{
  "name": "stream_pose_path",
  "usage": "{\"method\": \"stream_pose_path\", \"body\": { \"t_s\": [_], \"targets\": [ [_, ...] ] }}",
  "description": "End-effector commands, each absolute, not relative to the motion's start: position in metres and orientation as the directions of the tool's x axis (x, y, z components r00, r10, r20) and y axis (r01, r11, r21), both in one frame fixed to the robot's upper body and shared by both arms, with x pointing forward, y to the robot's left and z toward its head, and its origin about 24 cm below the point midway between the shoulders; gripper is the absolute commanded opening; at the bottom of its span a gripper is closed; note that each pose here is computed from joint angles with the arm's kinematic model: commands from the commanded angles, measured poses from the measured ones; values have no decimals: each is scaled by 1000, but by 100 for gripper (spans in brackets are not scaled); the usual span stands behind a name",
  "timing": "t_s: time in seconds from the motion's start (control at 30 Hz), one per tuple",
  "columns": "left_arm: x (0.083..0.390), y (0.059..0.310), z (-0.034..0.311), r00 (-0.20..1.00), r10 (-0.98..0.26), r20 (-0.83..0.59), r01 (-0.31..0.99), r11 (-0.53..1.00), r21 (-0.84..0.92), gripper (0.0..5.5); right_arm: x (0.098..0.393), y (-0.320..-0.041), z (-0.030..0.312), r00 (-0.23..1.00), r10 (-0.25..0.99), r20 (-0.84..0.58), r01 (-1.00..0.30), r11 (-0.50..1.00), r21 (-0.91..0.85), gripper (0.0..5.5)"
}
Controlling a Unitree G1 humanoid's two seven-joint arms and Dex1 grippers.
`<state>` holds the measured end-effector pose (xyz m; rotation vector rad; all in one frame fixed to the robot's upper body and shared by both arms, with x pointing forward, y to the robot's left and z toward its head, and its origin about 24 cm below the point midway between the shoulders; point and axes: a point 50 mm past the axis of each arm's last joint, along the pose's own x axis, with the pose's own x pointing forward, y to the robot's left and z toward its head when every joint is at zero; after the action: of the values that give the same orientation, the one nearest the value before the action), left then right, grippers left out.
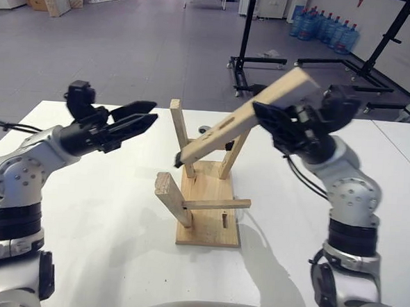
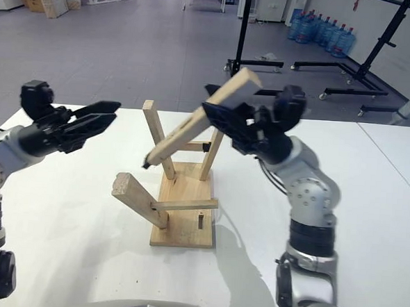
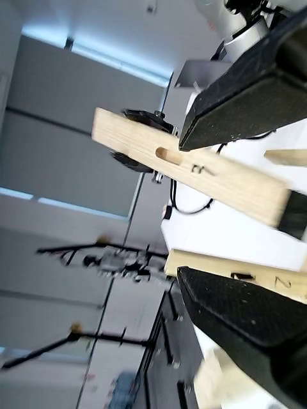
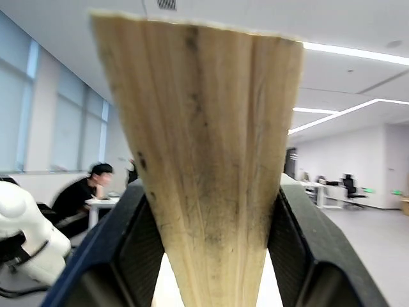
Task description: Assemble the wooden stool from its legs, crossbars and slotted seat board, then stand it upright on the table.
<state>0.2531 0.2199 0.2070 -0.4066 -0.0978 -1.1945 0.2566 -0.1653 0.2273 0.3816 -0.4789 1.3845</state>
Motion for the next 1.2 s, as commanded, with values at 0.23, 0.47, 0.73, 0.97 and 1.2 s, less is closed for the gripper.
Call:
{"method": "stream_pose_path", "body": {
  "t_s": [0.23,0.47,0.73,0.97,1.2],
  "targets": [
    [220,241,189,580,-750,318,812,501,-300,330,257,-227,176,234,945,227,-972,232,37,205],
    [222,252,170,661,-707,251,739,557,-379,330,242,-211,138,210,959,192,-976,193,101,205],
    [221,255,165,682,-700,213,716,578,-393,330,224,-216,133,166,981,97,-986,162,44,205],
    [222,252,165,687,-697,205,712,587,-386,330,219,-213,142,101,994,40,-994,102,-27,205],
    [219,249,165,690,-692,214,711,592,-380,330,221,-215,145,85,996,-6,-995,84,-51,205]
  ]
}}
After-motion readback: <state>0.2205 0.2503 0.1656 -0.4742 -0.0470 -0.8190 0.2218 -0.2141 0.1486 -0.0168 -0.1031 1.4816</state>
